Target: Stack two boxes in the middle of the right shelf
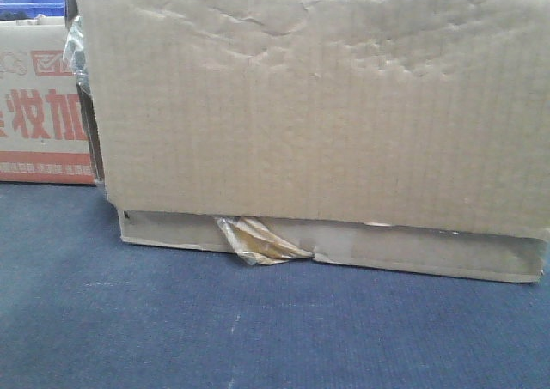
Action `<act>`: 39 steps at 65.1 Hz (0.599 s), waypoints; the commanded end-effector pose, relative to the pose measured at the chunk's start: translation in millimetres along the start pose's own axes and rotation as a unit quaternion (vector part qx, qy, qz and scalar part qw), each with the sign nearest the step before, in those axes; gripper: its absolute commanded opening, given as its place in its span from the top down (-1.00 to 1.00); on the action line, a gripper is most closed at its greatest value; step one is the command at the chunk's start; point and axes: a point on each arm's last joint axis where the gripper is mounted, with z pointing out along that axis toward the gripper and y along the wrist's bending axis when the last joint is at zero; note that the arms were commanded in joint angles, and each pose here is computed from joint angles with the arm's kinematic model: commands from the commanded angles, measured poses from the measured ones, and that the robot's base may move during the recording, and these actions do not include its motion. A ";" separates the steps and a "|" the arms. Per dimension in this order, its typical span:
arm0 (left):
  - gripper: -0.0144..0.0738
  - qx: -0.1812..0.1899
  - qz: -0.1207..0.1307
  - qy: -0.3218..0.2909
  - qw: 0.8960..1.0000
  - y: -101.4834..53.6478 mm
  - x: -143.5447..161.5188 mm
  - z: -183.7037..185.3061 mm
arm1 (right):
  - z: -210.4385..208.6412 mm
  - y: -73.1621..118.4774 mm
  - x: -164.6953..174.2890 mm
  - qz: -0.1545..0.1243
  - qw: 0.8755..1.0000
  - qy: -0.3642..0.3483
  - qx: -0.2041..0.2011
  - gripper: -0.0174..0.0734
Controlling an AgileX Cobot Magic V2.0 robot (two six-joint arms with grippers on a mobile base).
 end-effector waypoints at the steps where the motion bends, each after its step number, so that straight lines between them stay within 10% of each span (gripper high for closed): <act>1: -0.69 0.023 -0.004 0.001 1.000 10.6 -8.2 18.6 | 0.3 -0.2 -2.3 -0.003 1.000 -0.001 0.000 -0.64; 21: -0.69 0.059 -0.016 0.057 0.997 46.3 0.7 96.9 | 0.3 -0.1 -2.2 -0.002 1.000 0.000 0.000 -0.64; 39: -0.69 0.064 -0.019 0.066 0.996 47.1 3.6 132.1 | 0.3 -0.1 -2.2 -0.002 1.000 0.000 0.000 -0.64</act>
